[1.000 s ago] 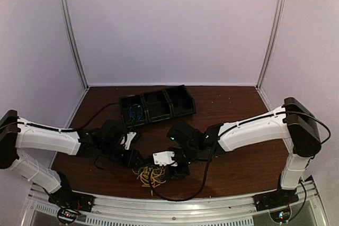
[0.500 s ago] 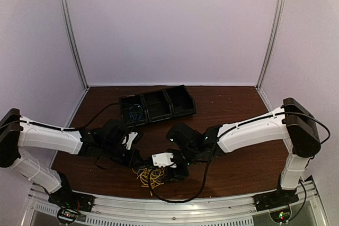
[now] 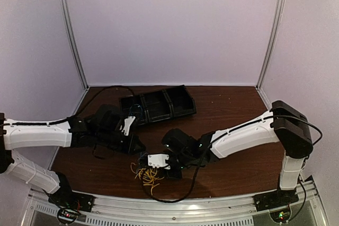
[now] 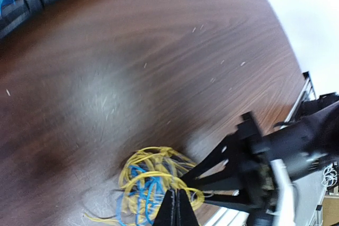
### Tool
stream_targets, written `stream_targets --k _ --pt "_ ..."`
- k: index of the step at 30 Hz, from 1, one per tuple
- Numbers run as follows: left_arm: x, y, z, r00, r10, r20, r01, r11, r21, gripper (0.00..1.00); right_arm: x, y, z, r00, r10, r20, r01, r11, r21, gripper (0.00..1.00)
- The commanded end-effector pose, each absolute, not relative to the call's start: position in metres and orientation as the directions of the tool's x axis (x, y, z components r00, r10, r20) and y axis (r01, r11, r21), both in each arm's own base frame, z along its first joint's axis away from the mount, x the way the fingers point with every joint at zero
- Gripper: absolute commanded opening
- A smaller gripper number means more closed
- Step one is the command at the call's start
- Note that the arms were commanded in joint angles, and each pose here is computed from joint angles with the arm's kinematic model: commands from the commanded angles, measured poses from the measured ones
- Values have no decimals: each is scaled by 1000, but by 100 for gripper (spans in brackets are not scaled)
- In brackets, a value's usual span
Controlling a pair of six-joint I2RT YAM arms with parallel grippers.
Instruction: Untangle the cables
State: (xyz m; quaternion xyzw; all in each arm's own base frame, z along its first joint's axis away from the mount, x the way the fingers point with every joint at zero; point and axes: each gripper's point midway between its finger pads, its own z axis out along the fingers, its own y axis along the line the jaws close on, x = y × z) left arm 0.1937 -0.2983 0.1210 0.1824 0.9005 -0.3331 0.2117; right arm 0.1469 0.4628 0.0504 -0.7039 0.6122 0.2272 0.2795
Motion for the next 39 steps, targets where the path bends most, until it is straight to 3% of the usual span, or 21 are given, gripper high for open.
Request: stream_targets --k 1,3,10,18,23,29,35,39 --pt "208 -296 170 -787 149 -598 500 721 -480 0 168 468 60 127 -717 -685 -980 14 -196 5" --pt "214 -289 188 -762 138 -632 501 744 -442 0 170 462 61 130 -730 -671 -978 15 -206 0" --pt "235 -255 297 -610 102 -786 499 820 -281 0 204 404 62 20 -774 -633 -983 101 -154 0" --pt "236 -188 461 -353 -6 -936 410 898 -160 0 282 275 52 -203 -801 -562 -929 339 -148 0" --pt "231 -154 513 -236 -63 -970 341 929 -143 0 314 192 41 -351 -766 -539 -860 492 -139 0" --pt "231 -177 513 -215 -60 -975 432 889 -150 0 328 148 50 -416 -709 -569 -811 572 -121 0" --pt "233 -245 463 -312 50 -949 625 763 -166 0 294 179 91 -259 -699 -667 -921 386 -47 13" --pt "232 -274 418 -372 75 -925 681 700 -217 0 271 197 117 -186 -696 -694 -964 265 -6 41"
